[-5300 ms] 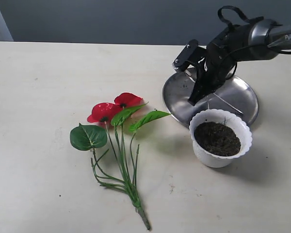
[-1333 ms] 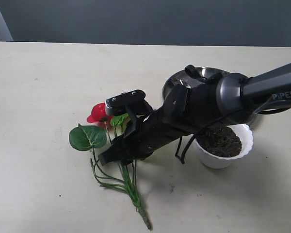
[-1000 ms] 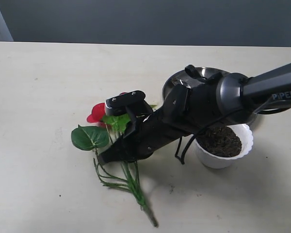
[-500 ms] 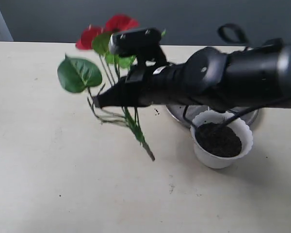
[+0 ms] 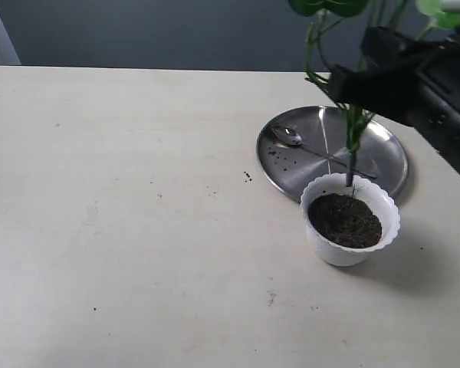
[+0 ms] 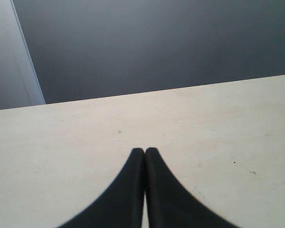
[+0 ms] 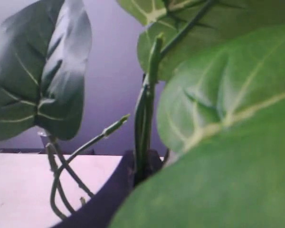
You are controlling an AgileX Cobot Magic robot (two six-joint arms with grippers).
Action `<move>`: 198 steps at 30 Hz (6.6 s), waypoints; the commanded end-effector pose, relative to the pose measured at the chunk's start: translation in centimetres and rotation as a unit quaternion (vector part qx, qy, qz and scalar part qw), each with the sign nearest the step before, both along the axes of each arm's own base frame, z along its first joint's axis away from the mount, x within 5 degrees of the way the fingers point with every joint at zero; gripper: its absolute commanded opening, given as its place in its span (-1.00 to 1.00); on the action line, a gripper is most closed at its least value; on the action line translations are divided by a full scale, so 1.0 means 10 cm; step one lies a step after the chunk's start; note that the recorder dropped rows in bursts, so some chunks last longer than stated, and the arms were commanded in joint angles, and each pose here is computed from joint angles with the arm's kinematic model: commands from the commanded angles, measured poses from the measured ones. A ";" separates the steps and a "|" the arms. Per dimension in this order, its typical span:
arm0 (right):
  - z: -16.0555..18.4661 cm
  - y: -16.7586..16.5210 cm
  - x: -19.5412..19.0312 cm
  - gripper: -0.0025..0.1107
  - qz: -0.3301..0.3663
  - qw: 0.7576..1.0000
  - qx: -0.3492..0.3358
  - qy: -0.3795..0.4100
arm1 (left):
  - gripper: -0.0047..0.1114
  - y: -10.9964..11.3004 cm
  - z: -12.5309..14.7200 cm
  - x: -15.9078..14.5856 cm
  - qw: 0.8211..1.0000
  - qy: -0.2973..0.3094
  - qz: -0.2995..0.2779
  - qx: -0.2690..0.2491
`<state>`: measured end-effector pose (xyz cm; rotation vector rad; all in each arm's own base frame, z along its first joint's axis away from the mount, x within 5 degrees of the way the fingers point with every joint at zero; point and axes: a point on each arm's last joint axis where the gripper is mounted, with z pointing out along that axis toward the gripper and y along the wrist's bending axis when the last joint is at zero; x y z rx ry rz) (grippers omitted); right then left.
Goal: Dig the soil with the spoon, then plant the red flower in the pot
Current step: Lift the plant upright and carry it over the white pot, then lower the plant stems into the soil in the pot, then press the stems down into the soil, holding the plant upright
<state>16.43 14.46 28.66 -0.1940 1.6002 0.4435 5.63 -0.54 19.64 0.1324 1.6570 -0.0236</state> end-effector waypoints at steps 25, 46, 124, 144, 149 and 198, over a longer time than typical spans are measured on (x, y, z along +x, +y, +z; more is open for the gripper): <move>-0.57 -0.18 -0.09 -0.97 -0.029 0.994 -0.003 -0.106 | -0.91 0.00 0.02 0.00 1.000 -0.008 -0.003 -0.001; -1.00 -0.01 0.01 -0.97 -0.006 0.996 -0.079 -0.046 | -0.91 0.00 0.02 0.00 1.000 -0.008 -0.003 -0.001; -1.03 0.02 -0.04 -0.97 0.057 0.989 -0.116 -0.075 | -0.91 0.00 0.02 0.00 1.000 -0.008 -0.003 -0.001; -1.24 0.00 0.24 -0.97 0.014 0.994 -0.109 -0.020 | -0.91 0.00 0.02 0.00 1.000 -0.008 -0.003 -0.001; -1.25 0.01 0.22 -0.97 0.026 0.993 -0.110 -0.021 | -0.91 0.00 0.02 0.00 1.000 -0.008 -0.003 -0.001; -1.19 -0.54 -0.31 -0.97 0.018 0.995 -0.092 -0.015 | -0.91 0.00 0.02 0.00 1.000 -0.008 -0.003 -0.001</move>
